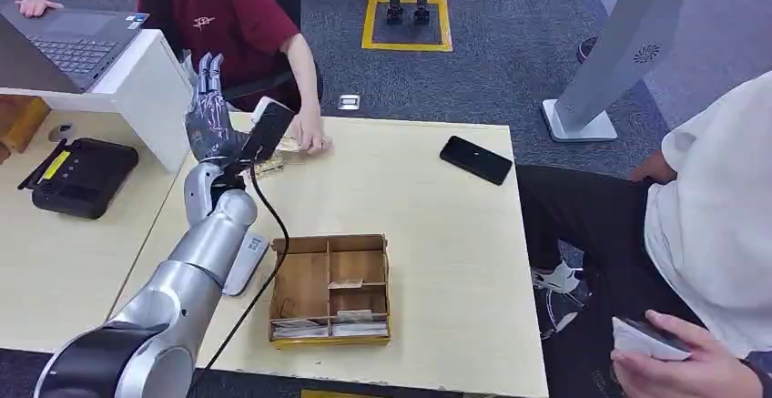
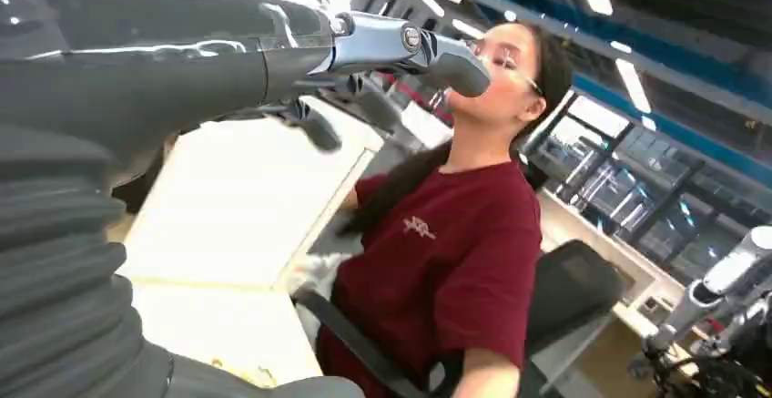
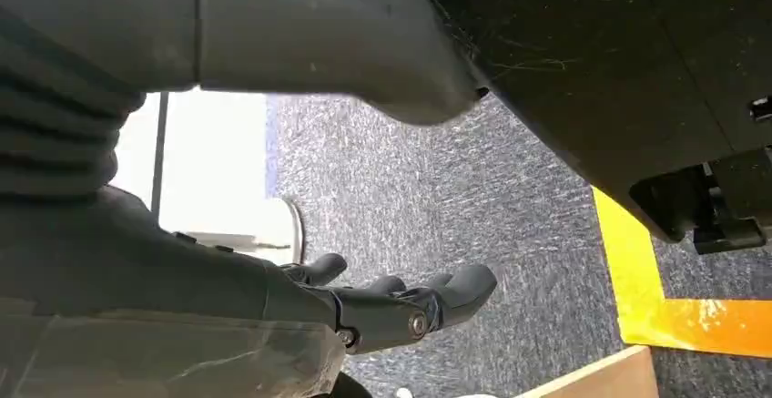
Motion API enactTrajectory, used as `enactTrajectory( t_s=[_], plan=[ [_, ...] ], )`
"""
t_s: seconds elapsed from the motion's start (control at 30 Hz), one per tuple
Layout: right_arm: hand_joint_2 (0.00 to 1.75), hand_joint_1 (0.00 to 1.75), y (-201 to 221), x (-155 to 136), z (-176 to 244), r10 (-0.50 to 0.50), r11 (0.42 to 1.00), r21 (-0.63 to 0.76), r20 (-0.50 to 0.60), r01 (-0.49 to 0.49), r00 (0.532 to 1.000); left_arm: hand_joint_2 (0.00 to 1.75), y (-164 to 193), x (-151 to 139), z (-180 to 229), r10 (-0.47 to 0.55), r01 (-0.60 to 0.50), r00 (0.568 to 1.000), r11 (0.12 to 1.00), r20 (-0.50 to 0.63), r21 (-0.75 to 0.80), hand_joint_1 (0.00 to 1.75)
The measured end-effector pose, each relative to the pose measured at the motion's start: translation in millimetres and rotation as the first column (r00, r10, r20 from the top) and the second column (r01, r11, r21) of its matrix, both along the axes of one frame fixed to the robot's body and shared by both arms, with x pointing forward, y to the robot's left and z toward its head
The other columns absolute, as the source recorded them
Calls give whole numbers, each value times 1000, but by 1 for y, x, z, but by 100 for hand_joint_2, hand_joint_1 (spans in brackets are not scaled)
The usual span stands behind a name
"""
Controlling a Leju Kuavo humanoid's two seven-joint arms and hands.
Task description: Pass the card to the sensor for recognition and then transmit it.
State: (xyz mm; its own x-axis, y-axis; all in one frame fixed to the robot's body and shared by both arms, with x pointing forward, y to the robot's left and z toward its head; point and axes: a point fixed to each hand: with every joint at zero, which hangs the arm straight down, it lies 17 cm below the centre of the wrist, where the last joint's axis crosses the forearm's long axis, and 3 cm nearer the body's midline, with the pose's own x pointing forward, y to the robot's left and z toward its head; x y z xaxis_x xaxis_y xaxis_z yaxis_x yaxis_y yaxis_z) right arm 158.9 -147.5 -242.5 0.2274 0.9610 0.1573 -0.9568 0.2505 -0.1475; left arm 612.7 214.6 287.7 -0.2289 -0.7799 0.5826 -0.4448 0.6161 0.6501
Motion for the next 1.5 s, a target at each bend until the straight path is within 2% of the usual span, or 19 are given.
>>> enactTrajectory(
  t_s=[0.13, 0.33, 0.57, 0.73, 0.9, 1.1, 1.3, 1.5],
  plan=[
    [0, 0, -1, 1, 0, -5, 1000, -8, 6, 5, 1000, 175, -15, 7, -4, -147, 135, 987, 979, -69, -150, 0],
    [0, 0, -3, 1, -1, -22, 1000, -18, 4, 22, 1000, 175, -41, 2, 22, -375, 353, 926, 901, -45, -253, 0],
    [0, 0, -6, 1, -2, -51, 998, -28, 8, 52, 999, 175, -70, -24, 52, -538, 526, 843, 828, -15, -193, 0],
    [0, 0, -7, -3, -4, -90, 996, -19, 8, 90, 996, 175, -98, -58, 55, -674, 667, 738, 734, -22, -129, 0],
    [0, 0, -14, -9, -8, -130, 991, -12, 4, 130, 991, 175, -127, -106, 29, -757, 761, 647, 648, -91, 19, 0],
    [0, 0, -20, -13, -10, -165, 986, -13, -5, 165, 986, 175, -150, -151, -1, -806, 820, 571, 556, -153, 133, 0],
    [0, 0, -24, -14, -11, -196, 981, -15, 0, 196, 981, 175, -157, -183, -21, -809, 818, 571, 546, -139, 181, 0],
    [0, 0, -26, -16, -12, -210, 977, -21, 2, 210, 978, 175, -158, -197, -29, -815, 823, 563, 538, -137, 181, 0]
  ],
)
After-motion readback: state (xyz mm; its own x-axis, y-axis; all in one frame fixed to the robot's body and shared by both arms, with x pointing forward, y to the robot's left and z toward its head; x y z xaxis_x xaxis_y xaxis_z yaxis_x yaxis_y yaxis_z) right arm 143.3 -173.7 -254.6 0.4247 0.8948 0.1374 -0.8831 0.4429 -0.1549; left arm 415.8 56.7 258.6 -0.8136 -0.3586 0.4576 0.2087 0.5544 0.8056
